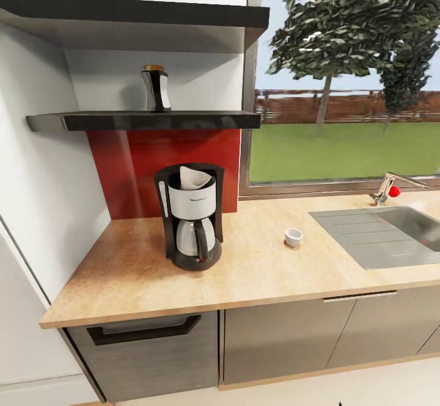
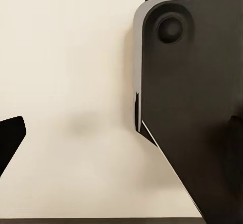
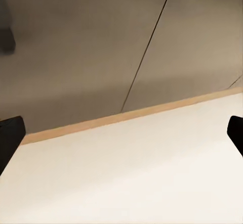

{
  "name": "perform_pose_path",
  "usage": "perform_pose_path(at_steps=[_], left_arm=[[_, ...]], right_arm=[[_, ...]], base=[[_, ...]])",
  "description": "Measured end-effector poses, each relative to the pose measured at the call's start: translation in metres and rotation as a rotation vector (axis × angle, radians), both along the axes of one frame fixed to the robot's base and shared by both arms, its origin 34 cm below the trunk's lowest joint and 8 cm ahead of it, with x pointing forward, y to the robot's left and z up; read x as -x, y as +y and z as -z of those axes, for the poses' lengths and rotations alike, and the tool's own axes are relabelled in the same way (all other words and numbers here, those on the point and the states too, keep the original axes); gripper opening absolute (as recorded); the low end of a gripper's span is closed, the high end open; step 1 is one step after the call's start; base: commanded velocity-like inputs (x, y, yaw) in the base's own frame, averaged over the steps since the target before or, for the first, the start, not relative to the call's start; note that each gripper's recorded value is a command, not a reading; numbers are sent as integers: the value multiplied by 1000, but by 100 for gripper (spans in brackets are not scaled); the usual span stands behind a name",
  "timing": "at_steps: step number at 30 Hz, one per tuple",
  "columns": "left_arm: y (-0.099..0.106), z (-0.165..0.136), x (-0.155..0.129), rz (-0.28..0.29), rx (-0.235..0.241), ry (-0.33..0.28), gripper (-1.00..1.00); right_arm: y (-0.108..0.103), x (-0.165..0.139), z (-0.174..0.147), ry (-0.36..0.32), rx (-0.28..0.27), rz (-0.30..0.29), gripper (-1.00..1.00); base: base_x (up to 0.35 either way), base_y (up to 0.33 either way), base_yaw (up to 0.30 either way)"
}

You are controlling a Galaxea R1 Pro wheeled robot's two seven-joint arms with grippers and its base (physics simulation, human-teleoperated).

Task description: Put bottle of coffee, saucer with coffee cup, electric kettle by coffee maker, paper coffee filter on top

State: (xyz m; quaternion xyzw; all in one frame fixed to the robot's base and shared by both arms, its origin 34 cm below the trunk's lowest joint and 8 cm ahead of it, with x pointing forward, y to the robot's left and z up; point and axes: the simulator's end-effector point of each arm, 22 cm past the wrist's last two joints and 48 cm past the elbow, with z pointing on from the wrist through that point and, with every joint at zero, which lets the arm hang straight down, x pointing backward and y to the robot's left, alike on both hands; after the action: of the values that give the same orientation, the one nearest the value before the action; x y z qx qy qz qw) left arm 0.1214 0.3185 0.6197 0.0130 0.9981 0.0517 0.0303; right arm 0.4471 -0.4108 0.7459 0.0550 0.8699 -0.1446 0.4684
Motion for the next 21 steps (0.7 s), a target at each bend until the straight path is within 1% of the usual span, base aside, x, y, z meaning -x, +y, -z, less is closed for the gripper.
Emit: perform_pose_path(at_steps=[3,4,5,8,9,10,12,16,21], left_arm=[[-1,0,0,-2,2,0,100],[-2,0,-1,-3,2,-1,100],[-2,0,-1,-3,2,-1,100],[-2,0,-1,-7,2,-2,100],[-2,0,-1,-8,2,-2,100],[-2,0,-1,-9,2,-2,100],[-2,0,-1,-10,2,-3,100],[-2,0,-2,-12,2,-4,100],[-2,0,-2,-12,2,-4,100]], right_arm=[[3,2,3,10,-6,-1,100],[17,8,15,65,-32,-1,100],[23,13,24,105,-45,5,100],[31,36,49,259,-77,24,100],[32,40,53,282,-81,26,100],[33,46,58,320,-87,30,100],[34,53,63,360,-94,34,100],[35,59,68,393,-99,37,100],[36,60,69,403,-102,37,100]], base=[[0,-173,0],[0,-252,0],[-6,-260,0],[-52,-267,0],[-89,-270,0],[-109,-271,0],[-120,-270,0],[-149,-266,0],[-175,-259,5]])
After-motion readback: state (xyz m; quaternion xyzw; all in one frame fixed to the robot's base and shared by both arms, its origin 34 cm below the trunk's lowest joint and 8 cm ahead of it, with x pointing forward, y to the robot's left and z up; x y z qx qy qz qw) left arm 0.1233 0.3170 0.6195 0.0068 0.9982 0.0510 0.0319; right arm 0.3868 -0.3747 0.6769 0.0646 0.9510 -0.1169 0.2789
